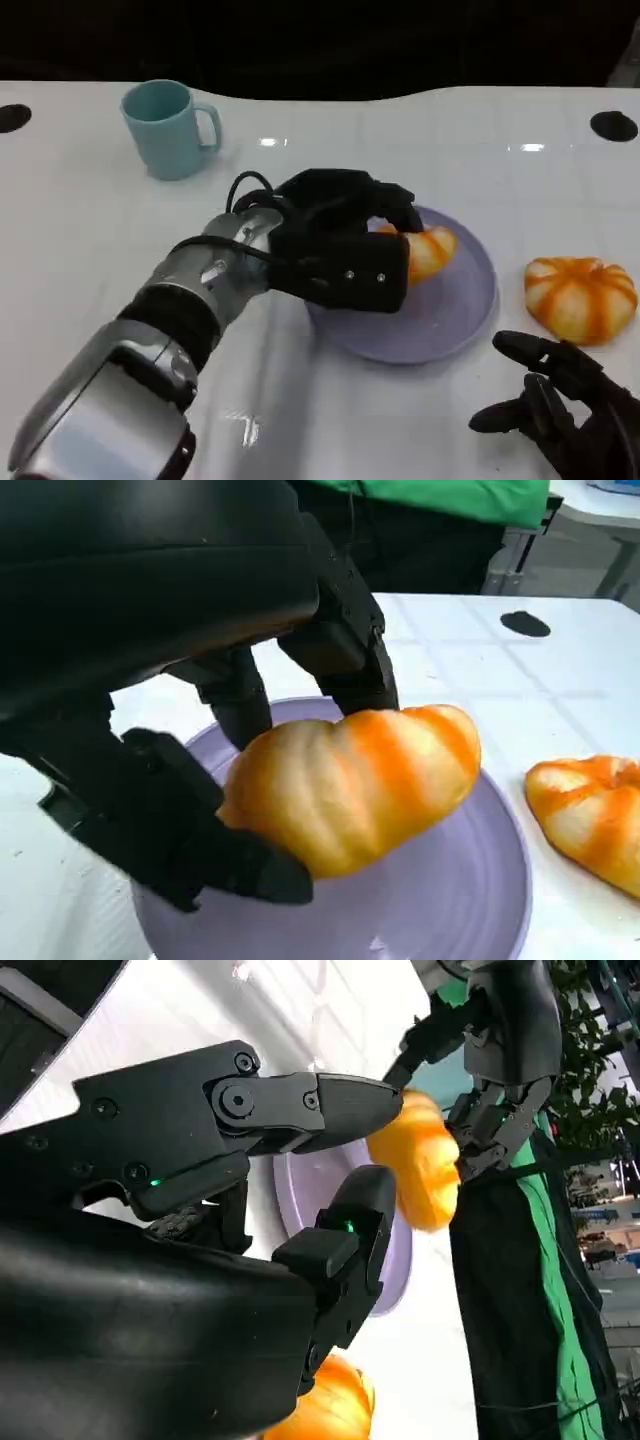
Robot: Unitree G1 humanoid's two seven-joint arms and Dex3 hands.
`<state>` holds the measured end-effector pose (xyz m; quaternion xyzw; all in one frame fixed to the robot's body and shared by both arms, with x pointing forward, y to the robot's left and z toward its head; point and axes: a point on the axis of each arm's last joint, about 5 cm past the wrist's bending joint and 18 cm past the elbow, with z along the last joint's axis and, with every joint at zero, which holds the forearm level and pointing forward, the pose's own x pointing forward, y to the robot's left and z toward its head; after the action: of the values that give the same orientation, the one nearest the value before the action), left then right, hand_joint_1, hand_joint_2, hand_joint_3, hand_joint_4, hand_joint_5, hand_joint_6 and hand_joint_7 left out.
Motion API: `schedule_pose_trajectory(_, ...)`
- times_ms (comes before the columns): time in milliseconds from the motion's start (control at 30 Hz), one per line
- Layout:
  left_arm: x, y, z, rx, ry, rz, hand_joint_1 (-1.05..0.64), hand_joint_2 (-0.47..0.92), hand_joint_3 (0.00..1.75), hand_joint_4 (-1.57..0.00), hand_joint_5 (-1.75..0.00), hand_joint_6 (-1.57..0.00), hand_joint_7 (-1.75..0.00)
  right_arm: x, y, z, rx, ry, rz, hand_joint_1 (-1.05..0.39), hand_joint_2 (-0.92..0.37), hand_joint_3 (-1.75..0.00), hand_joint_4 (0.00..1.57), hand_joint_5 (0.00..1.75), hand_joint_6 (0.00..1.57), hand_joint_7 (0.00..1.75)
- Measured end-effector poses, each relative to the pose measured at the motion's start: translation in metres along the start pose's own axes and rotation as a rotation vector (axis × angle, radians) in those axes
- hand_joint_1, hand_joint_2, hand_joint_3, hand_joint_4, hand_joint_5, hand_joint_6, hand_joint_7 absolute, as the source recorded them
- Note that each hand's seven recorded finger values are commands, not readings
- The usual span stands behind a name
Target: Grasp the bread from the table and place it into the plate.
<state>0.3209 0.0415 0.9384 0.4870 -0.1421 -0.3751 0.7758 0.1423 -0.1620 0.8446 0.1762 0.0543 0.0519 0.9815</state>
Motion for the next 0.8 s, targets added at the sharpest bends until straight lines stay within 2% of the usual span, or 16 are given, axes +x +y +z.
schedule_pose_trajectory(67, 0.000, 0.000, 0.000, -0.001, 0.002, -0.004, -0.32, 0.92, 0.15, -0.67, -0.47, -0.67, -0.01, 0.000, 0.0000, 0.000, 0.000, 0.000, -0.001, -0.78, -0.92, -0.33, 0.76, 1.10, 0.84, 0.60)
schedule_pose_trajectory(100, 0.000, 0.000, 0.000, -0.001, 0.002, -0.005, -0.41, 0.92, 0.19, -0.59, -0.42, -0.60, -0.01, 0.000, 0.0000, 0.000, 0.000, 0.001, -0.001, -0.78, -0.92, -0.33, 0.76, 1.10, 0.85, 0.60)
schedule_pose_trajectory(133, 0.000, 0.000, 0.000, -0.002, 0.002, -0.005, -0.58, 0.92, 0.31, -0.41, -0.32, -0.48, -0.01, 0.000, 0.0000, 0.000, 0.000, 0.001, -0.002, -0.78, -0.92, -0.33, 0.76, 1.10, 0.85, 0.60)
schedule_pose_trajectory(167, 0.000, 0.001, -0.001, 0.001, 0.003, -0.017, -0.69, 0.92, 0.38, -0.30, -0.25, -0.39, -0.01, 0.000, 0.0001, 0.000, 0.000, 0.001, -0.002, -0.78, -0.92, -0.33, 0.76, 1.10, 0.85, 0.60)
schedule_pose_trajectory(267, -0.002, 0.007, -0.003, 0.033, 0.019, -0.090, -0.79, 0.92, 0.46, -0.23, -0.21, -0.30, 0.00, 0.000, 0.0003, 0.000, 0.000, 0.001, -0.002, -0.78, -0.92, -0.33, 0.76, 1.10, 0.85, 0.60)
schedule_pose_trajectory(367, -0.004, 0.017, -0.007, 0.053, 0.032, -0.101, -0.80, 0.92, 0.48, -0.24, -0.21, -0.29, -0.01, 0.000, 0.0003, 0.000, 0.000, 0.001, -0.002, -0.77, -0.92, -0.33, 0.75, 1.10, 0.84, 0.60)
schedule_pose_trajectory(800, -0.017, 0.042, -0.014, 0.022, -0.005, -0.056, -0.71, 0.92, 0.44, -0.41, -0.23, -0.50, -0.07, 0.000, 0.0000, 0.000, 0.003, 0.002, -0.003, -0.77, -0.92, -0.34, 0.75, 1.09, 0.84, 0.60)
